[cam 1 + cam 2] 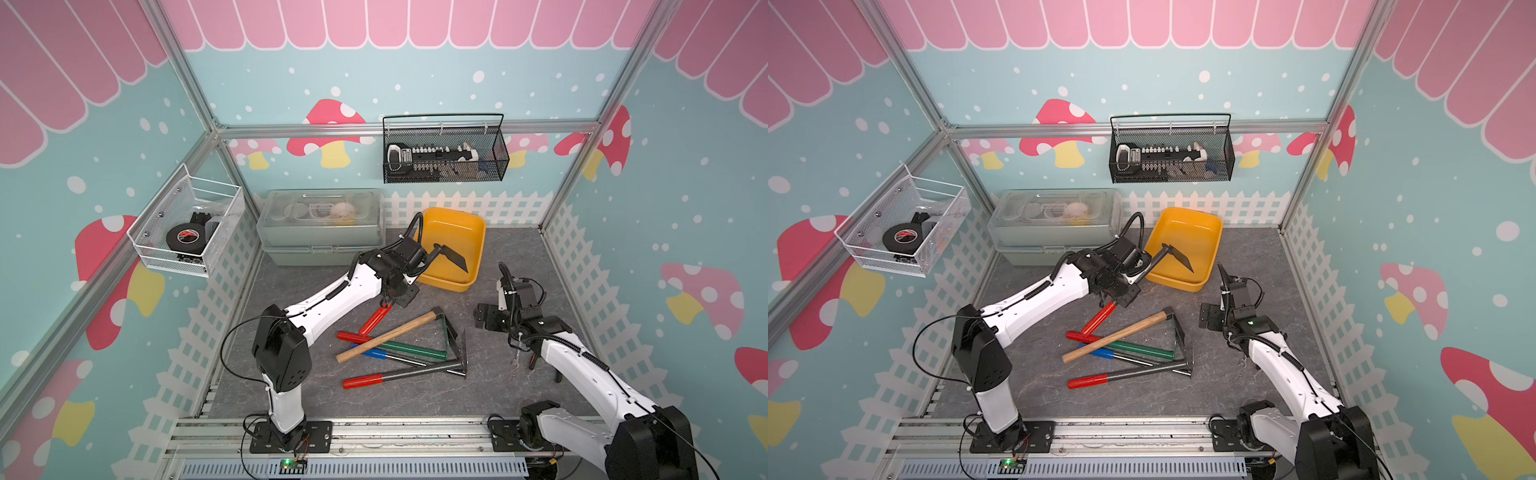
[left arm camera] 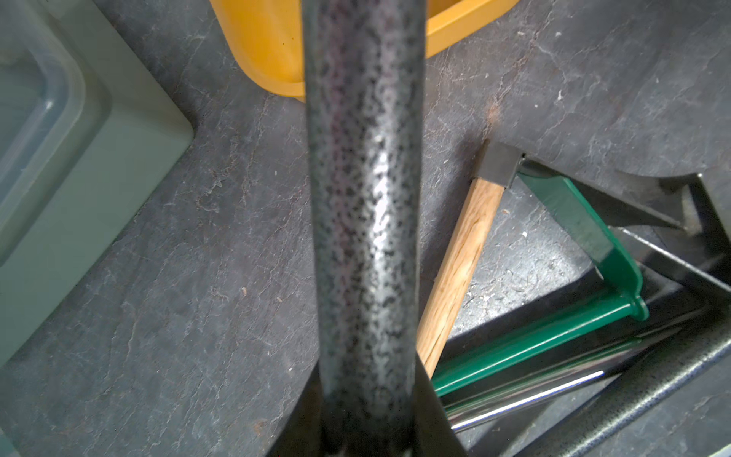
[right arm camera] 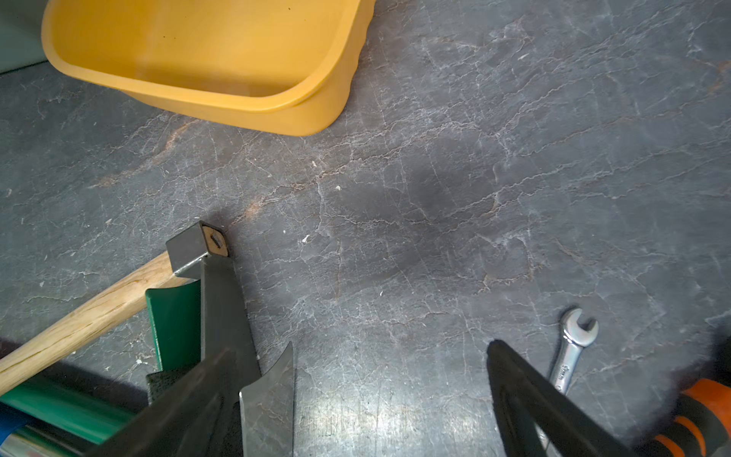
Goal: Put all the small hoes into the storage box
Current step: Pick up the hoe from the center of the board, then move the storage box to the center of the board.
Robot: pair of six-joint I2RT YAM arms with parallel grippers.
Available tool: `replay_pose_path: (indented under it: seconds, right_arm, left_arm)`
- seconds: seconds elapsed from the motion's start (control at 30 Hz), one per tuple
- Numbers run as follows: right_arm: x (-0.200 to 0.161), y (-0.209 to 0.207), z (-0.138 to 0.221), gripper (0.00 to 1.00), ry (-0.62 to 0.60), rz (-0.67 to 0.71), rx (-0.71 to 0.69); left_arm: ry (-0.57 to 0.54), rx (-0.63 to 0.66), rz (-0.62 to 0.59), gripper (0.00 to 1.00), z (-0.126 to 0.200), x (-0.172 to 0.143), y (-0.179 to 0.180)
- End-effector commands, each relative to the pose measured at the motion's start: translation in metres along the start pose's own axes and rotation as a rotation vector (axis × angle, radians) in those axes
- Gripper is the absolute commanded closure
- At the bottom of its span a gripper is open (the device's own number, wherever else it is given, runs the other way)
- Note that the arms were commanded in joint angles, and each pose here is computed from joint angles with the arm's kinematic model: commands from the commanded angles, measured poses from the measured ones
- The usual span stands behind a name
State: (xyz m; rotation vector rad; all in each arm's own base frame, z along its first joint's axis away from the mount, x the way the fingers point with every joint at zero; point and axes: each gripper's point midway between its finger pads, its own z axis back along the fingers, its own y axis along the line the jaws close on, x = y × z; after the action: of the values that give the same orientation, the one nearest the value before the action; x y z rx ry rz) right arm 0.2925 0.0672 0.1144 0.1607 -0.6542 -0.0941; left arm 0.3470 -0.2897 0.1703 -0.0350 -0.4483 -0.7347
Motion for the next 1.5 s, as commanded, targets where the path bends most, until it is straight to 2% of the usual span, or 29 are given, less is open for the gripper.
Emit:
replay_pose_path:
  seconds: [0.0,0.27,0.6,0.7,0.97,1.17,1.47]
  right_arm:
    - [0.001,0.002,0.004,0.03,-0.010,-0.021,0.008]
    - [0.008,0.004,0.006,0.03,-0.028,-0.052,0.013]
    - [0.045,0.011,-0.009,0.11,-0.064,-0.164,-0.007]
    - [0.059,0.015,-0.017,0.15,-0.078,-0.197,-0.006]
    - [0.089,0.020,-0.046,0.36,-0.090,-0.259,-0.040]
    - [0.100,0.022,-0.074,0.42,-0.099,-0.295,-0.050]
    - [0.113,0.024,-0.105,0.49,-0.069,-0.267,-0.087]
  left_arm:
    - [-0.100,-0.041,0.039,1.00,0.012,0.036,-0.007]
    - [-0.103,-0.070,0.046,1.00,-0.002,0.068,-0.013]
    - [-0.117,-0.064,0.118,1.00,-0.011,0.084,-0.012]
    - [-0.117,-0.065,0.134,1.00,-0.012,0.085,-0.012]
    - [-0.082,-0.019,0.137,1.00,-0.014,0.078,-0.005]
    - [-0.065,0.008,0.137,1.00,-0.014,0.072,0.000]
    - [-0.043,0.033,0.136,1.00,-0.015,0.064,0.007]
